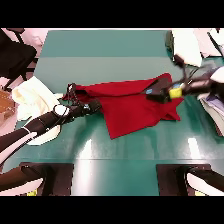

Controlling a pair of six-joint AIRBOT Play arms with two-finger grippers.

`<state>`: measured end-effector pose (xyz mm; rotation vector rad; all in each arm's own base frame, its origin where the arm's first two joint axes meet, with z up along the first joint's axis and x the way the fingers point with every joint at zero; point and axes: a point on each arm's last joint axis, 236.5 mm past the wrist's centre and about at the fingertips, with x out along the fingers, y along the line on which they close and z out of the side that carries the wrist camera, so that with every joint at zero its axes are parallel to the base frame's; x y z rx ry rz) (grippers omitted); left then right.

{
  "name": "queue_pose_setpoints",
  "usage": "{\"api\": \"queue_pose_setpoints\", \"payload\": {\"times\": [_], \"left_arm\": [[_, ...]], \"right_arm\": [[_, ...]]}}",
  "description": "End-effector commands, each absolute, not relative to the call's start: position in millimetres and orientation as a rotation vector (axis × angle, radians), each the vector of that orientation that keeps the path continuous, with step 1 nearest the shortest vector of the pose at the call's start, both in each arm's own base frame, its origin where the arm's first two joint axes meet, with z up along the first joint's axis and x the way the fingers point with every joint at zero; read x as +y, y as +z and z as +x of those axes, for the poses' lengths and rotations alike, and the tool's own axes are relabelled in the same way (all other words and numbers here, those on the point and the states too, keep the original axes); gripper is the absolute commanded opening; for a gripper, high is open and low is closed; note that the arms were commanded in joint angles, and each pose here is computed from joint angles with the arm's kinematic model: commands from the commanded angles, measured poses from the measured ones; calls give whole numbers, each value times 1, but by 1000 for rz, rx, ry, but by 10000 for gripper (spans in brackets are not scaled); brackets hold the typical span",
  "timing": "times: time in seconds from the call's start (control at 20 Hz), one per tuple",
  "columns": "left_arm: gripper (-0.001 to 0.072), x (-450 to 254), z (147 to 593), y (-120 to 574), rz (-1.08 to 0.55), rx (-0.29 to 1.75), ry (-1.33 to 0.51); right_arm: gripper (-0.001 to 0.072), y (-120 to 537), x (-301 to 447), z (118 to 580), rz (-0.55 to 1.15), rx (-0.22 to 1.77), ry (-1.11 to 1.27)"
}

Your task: Fold the shirts.

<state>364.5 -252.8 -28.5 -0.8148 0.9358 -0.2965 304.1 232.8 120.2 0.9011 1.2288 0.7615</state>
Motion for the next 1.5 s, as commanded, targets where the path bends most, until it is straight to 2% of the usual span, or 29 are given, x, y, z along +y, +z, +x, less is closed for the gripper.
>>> {"api": "queue_pose_setpoints", "payload": {"times": [0.0,0.05,0.15,0.3,0.35,0.45,0.5,0.65,0.7,0.8,1.15,1.45], "left_arm": [[24,-253,364,-28,-783,940,-316],[25,-253,363,-29,-773,941,-320],[25,-254,362,-30,-763,947,-327],[25,-256,359,-30,-762,956,-333],[25,-256,359,-30,-762,956,-333],[25,-257,358,-31,-762,963,-338],[25,-258,356,-31,-761,970,-343],[25,-261,352,-32,-761,987,-356],[25,-261,351,-32,-762,992,-359],[25,-262,350,-32,-761,999,-364],[25,-262,349,-32,-761,999,-365],[25,-262,351,-32,-752,991,-366]], "right_arm": [[308,94,263,285,1235,1129,586],[210,81,269,273,1246,1121,550],[221,62,281,248,1283,1138,485],[221,26,301,206,1233,1220,438],[254,9,307,195,1212,1271,405],[385,-24,323,172,1138,1389,366],[404,-36,330,166,1104,1430,352],[409,-59,339,170,997,1466,339],[449,-63,341,172,977,1486,337],[448,-67,344,174,935,1519,343],[437,-66,343,169,959,1566,295],[438,-74,297,195,905,1507,124]]}}
